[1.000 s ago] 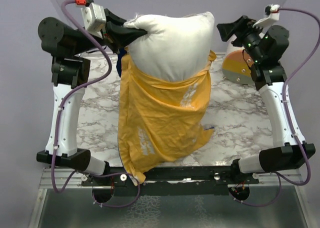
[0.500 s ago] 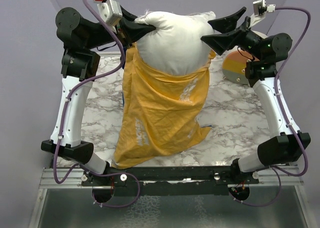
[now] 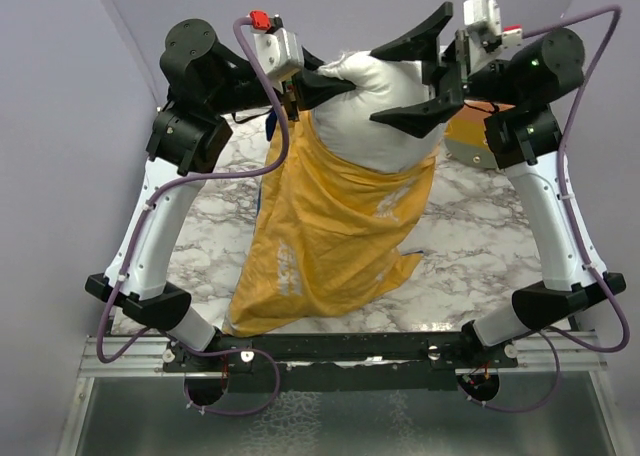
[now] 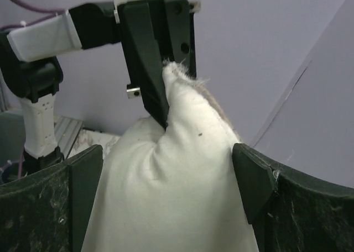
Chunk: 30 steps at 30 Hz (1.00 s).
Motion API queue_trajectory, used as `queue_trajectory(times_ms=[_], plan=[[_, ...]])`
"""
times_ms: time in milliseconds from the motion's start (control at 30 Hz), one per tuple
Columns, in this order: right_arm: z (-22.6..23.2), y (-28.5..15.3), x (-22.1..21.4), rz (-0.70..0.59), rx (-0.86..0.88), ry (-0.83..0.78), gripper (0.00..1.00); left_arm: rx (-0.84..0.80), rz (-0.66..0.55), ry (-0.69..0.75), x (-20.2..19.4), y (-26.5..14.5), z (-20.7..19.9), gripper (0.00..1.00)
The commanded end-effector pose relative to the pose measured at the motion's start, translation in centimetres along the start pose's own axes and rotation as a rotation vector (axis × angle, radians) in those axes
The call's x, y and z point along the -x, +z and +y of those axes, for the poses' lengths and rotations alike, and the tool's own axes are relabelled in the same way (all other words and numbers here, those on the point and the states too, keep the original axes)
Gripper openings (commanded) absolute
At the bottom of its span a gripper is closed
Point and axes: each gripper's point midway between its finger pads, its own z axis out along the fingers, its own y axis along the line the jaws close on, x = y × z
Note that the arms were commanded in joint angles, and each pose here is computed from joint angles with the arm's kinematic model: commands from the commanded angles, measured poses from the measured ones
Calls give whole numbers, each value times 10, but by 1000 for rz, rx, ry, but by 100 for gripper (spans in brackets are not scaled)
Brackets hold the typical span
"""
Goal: Remove the pillowcase from the pillow
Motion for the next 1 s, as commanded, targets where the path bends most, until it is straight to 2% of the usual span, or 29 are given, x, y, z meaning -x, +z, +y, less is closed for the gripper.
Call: queue_trajectory(times_ms=[0,133,200,233,267,300,333,367,400,433,500,633,800,967], plan=[[22,2,-59,162,44,82,100,13,14,78,13,-1,-3,0],[14,14,-118,370,-89,98,100,-7,4,70,22,4,-13,0],[8,18,-142,468,-164,78,92,-19,-1,60,26,7,-20,0],[3,17,-148,492,-202,72,83,-23,-4,59,29,8,-24,0],[-7,16,-148,495,-260,60,68,-20,-5,56,31,8,-27,0],[-18,13,-140,475,-333,41,45,-9,-5,52,32,6,-27,2],[-28,10,-128,435,-409,16,26,2,0,45,32,4,-28,18],[-33,8,-108,369,-460,-24,10,18,15,47,31,0,-28,48],[-34,6,-100,322,-488,-52,2,46,39,50,27,-4,-26,70],[-32,5,-77,246,-509,-96,1,78,72,54,20,-9,-23,81],[-32,1,-38,141,-542,-159,1,162,151,48,2,-22,-15,87],[-34,-2,-4,84,-561,-227,1,335,296,-45,-43,-66,6,99],[-19,-3,28,-21,-533,-285,1,436,369,-167,-89,-129,8,99],[-4,6,39,-47,-441,-281,1,376,379,-258,-117,-151,3,93]])
